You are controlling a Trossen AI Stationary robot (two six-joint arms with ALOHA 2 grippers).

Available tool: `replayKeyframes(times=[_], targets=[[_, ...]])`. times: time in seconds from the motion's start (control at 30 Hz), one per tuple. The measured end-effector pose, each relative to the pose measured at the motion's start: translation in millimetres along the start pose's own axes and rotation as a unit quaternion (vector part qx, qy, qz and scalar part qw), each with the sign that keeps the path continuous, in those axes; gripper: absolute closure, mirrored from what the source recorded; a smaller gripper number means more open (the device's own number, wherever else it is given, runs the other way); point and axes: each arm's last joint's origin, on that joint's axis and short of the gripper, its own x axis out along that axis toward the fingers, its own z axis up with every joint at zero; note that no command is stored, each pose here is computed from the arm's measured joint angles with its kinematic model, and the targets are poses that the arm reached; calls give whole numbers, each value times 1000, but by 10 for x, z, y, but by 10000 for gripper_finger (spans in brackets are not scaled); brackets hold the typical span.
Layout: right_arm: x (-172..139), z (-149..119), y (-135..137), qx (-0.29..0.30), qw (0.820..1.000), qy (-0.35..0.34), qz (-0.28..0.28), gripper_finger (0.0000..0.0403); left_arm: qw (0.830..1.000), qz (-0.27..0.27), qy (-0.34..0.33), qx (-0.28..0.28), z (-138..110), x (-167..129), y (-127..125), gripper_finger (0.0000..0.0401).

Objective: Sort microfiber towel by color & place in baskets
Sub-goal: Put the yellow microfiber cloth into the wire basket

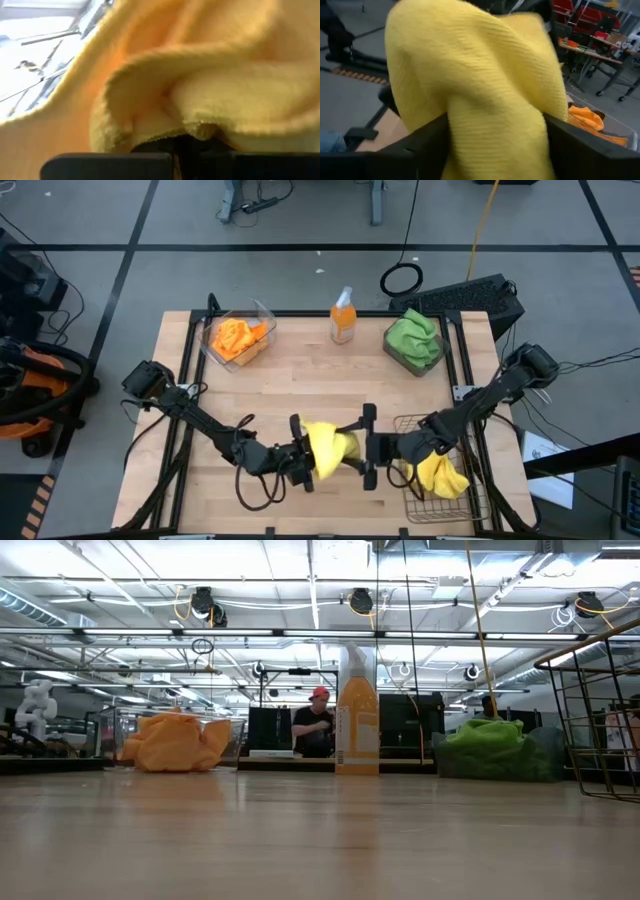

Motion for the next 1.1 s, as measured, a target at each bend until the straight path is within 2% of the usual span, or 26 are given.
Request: replayKeyframes(times=[0.1, 0.23, 0.4, 0.6, 0.7, 0.87, 1.1], targets=[[36, -42, 18, -13, 1000, 8, 5, 106, 1000, -19, -18, -9, 8, 0, -11, 395], [42, -44, 34, -12, 999, 6, 31, 137, 999, -32, -30, -13, 10, 6, -14, 394], [41, -52, 45, -11, 999, 8, 46, 239, 997, -56, -52, -24, 13, 14, -20, 372], [34, -60, 75, -14, 996, 9, 90, 374, 994, -71, -66, -42, 36, 0, -29, 319], [25, -54, 85, -9, 995, 7, 95, 378, 992, -94, -62, -55, 66, -36, 8, 289], [-15, -18, 56, 7, 996, 6, 92, 354, 985, -139, -54, -88, 178, -173, 96, 244], [-162, 24, -9, 29, 995, 32, 93, 375, 977, -196, -9, -83, 258, -407, 145, 211]])
